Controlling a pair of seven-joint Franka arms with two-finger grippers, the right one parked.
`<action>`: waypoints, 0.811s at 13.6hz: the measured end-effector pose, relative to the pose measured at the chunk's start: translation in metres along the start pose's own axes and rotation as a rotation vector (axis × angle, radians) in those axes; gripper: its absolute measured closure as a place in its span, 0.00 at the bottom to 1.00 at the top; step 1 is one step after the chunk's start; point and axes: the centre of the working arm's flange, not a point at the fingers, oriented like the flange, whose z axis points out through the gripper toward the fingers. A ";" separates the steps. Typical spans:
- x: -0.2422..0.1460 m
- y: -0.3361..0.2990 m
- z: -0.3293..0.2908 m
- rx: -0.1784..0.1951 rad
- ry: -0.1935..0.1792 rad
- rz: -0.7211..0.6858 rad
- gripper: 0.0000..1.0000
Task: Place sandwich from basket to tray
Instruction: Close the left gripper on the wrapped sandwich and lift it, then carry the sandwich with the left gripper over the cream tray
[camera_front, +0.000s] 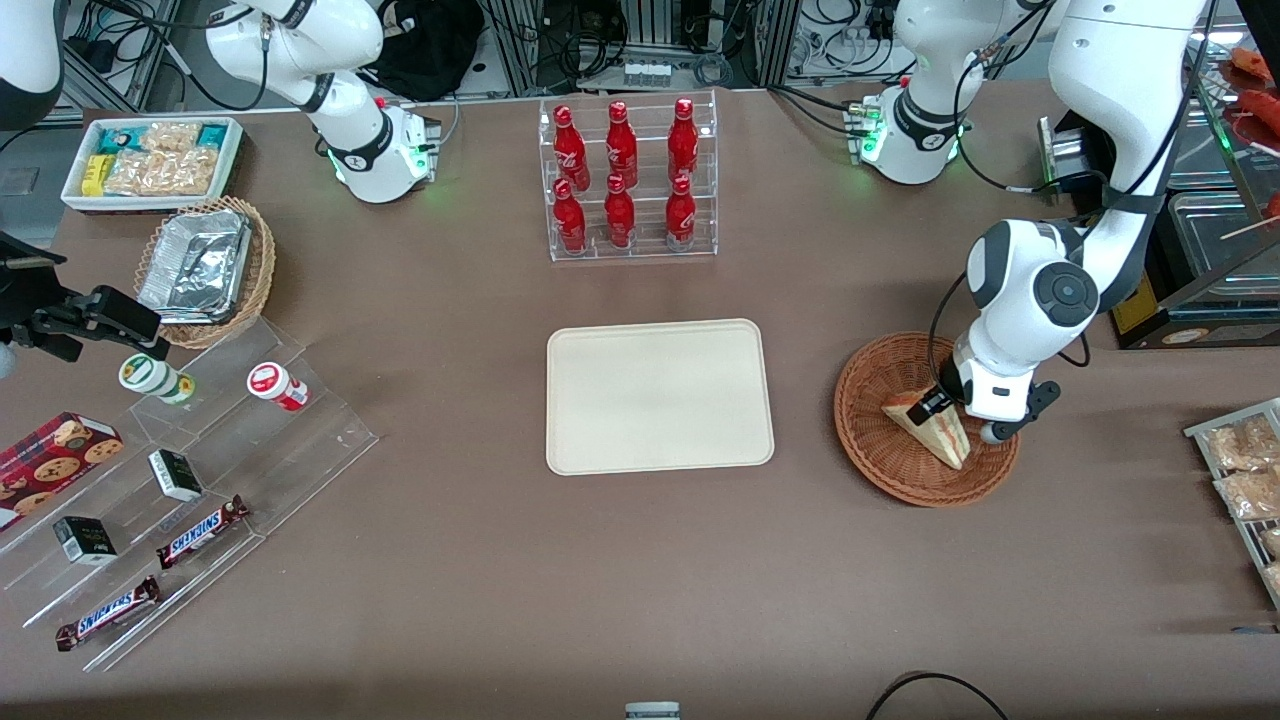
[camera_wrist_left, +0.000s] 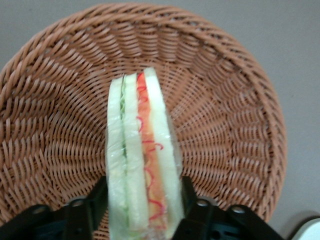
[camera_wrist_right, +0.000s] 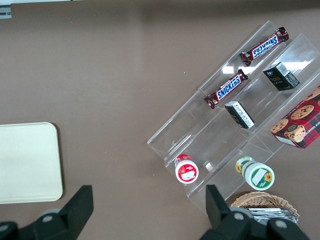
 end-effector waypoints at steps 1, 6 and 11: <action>0.003 0.003 -0.004 -0.006 0.006 0.000 0.50; 0.023 0.037 -0.068 0.075 -0.065 0.017 0.75; -0.045 0.144 -0.151 0.079 -0.069 0.206 0.85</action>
